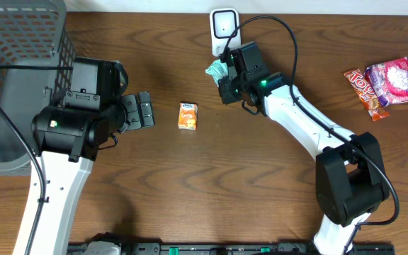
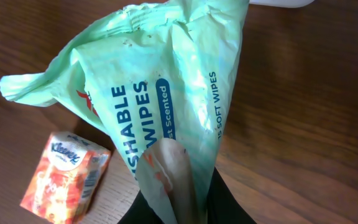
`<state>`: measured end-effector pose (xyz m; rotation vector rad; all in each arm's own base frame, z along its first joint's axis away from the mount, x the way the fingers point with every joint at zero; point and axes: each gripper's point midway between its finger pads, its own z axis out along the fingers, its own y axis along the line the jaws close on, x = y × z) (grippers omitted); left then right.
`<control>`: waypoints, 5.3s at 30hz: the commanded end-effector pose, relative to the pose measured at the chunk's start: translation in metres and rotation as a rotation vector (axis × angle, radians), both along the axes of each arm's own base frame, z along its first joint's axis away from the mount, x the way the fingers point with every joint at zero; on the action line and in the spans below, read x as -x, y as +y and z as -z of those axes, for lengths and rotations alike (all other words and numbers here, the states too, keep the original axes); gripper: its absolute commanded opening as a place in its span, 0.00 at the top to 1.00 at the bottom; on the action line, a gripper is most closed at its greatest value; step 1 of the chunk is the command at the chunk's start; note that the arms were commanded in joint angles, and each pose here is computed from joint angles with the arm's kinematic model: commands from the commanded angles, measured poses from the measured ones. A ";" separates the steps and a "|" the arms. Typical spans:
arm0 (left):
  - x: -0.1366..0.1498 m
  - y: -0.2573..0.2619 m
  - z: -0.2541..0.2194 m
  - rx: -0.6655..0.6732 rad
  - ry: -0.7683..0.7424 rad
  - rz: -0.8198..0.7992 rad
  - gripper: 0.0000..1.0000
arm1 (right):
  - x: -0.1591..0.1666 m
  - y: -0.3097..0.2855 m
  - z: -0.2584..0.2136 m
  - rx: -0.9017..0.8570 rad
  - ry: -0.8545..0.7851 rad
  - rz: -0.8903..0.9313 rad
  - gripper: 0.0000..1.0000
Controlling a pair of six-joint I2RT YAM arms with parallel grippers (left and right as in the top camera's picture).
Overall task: Scan the item barcode
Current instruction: 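Carry the wipes pack back toward the scanner face, then hold the wipes pack against the scanner face with the right gripper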
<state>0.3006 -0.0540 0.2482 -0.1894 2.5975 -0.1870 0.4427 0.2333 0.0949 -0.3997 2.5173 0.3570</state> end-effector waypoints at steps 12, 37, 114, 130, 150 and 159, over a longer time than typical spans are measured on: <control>0.000 0.003 0.001 -0.015 0.003 -0.003 0.02 | 0.013 -0.021 0.007 0.133 0.043 0.020 0.99; 0.000 0.003 0.001 -0.015 0.003 -0.003 0.02 | -0.078 -0.019 -0.103 0.111 -0.256 0.069 0.99; 0.000 0.003 0.001 -0.015 0.003 -0.003 0.02 | -0.195 -0.008 -0.008 0.118 -0.340 0.202 0.99; 0.000 0.003 0.001 -0.015 0.003 -0.003 0.02 | -0.198 -0.032 -0.093 0.075 -0.445 0.255 0.99; 0.000 0.003 0.001 -0.015 0.003 -0.003 0.02 | -0.188 -0.014 -0.025 0.053 -0.294 0.199 0.99; 0.000 0.003 0.001 -0.015 0.003 -0.003 0.02 | -0.192 -0.050 -0.097 0.076 -0.406 0.303 0.99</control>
